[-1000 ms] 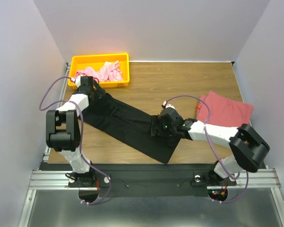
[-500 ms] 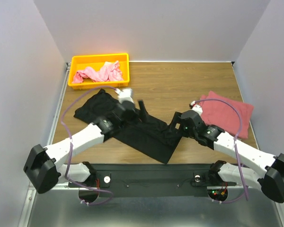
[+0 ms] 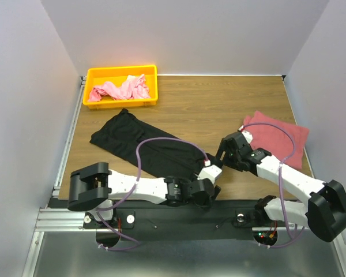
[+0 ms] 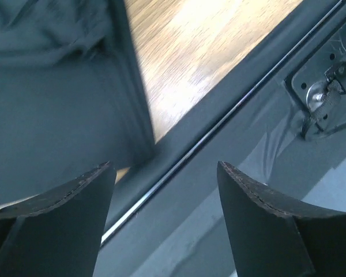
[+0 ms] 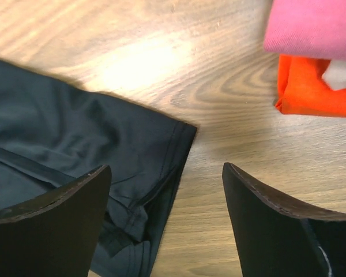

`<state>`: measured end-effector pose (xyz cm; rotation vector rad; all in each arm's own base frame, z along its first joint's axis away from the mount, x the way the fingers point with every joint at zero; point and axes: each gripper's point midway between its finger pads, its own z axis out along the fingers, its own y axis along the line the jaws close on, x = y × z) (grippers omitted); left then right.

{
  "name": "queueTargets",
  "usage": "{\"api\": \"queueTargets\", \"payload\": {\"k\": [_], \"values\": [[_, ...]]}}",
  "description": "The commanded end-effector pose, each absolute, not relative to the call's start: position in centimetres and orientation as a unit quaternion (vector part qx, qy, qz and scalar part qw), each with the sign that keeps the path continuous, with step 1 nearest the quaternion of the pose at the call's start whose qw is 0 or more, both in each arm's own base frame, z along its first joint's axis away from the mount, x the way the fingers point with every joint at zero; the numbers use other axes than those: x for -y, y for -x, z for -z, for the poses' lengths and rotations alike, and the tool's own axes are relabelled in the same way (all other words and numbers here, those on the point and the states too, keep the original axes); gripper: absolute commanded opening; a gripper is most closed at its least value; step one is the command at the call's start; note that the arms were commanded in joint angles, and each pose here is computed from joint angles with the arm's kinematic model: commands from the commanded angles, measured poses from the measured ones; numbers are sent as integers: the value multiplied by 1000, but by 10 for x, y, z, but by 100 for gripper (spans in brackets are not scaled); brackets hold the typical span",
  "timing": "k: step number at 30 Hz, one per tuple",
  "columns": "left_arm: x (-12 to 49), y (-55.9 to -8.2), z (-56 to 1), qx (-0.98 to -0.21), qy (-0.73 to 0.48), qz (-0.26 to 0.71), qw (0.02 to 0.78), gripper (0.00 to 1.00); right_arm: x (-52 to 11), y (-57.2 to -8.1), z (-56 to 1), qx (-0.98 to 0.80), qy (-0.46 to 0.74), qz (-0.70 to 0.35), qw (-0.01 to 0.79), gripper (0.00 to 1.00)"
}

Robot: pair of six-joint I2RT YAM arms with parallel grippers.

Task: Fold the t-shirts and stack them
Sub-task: Fold the tshirt

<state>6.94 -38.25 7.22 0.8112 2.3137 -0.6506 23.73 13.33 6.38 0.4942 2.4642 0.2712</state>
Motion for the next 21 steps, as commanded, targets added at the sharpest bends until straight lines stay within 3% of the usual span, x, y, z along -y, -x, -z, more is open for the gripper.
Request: {"api": "queueTargets", "payload": {"k": [1, 8, 12, 17, 19, 21], "values": [[412, -75, -86, -849, -328, 260, 323, 80, -142, -245, -67, -927, -186, -123, 302, 81], [406, -92, -61, -860, -333, 189, 336, 71, -147, -238, -43, -936, -183, -126, 274, 71], [399, -96, -43, -868, -341, 151, 329, 66, -148, -234, -32, -941, -178, -123, 260, 70], [402, -95, -22, -870, -357, 138, 310, 54, -150, -232, -18, -947, -174, -117, 242, 59], [401, -98, -16, -873, -359, 129, 305, 42, -152, -232, -16, -949, -169, -118, 238, 52], [396, -101, -5, -877, -360, 113, 297, 17, -152, -233, -15, -950, -168, -116, 238, 45]]}}
